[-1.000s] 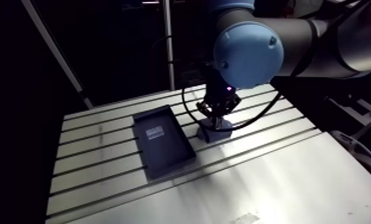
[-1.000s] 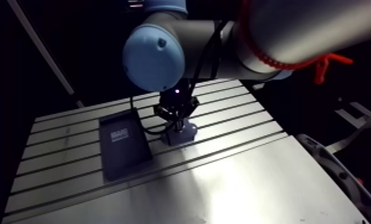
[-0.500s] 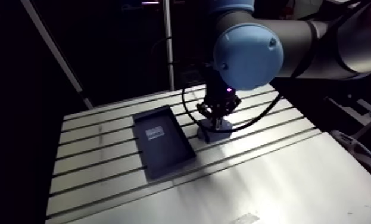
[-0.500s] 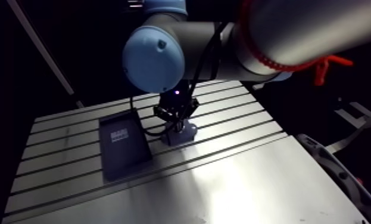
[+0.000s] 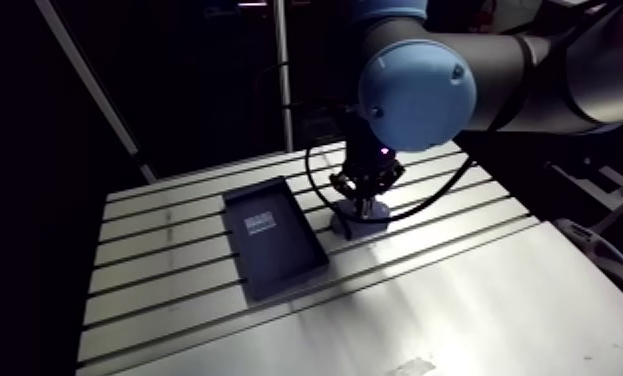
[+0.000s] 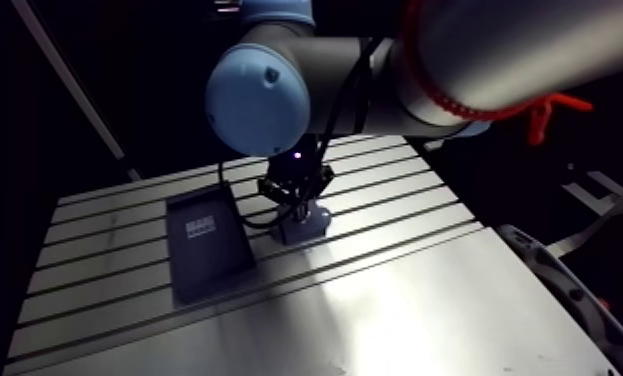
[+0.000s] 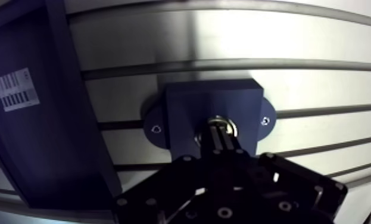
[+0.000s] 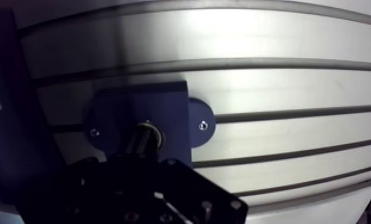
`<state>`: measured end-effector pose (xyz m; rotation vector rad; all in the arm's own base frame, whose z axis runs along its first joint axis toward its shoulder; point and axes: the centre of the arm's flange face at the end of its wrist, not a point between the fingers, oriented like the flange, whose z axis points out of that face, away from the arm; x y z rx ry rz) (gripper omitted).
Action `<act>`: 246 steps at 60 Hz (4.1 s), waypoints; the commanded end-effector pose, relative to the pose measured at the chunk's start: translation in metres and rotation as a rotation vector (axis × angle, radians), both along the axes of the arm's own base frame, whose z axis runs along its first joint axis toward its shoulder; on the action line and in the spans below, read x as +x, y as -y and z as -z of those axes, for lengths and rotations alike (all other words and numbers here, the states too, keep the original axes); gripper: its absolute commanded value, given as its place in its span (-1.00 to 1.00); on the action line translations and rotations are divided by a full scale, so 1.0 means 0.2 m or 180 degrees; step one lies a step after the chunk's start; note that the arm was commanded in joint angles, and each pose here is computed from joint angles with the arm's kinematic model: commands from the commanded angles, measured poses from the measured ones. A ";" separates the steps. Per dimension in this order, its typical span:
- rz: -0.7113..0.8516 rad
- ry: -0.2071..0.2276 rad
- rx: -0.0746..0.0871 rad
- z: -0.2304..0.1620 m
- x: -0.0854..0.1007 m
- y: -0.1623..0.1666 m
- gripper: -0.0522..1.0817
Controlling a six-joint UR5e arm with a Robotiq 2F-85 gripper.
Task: Pick up the bearing and press it into the housing until flush.
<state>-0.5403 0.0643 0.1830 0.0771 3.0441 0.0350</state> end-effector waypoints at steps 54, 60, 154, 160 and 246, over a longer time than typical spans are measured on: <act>-0.0029 -0.0082 0.0034 -0.19 0.00 0.01 0.46; -0.0034 -0.0042 0.0024 -0.24 0.00 0.02 -0.77; 0.0054 -0.0025 0.0043 -1.36 -0.04 0.40 -0.89; 0.0057 -0.0062 0.0043 -1.41 -0.03 0.44 -0.89; -0.0179 -0.0114 0.0030 -1.46 -0.05 0.68 -0.89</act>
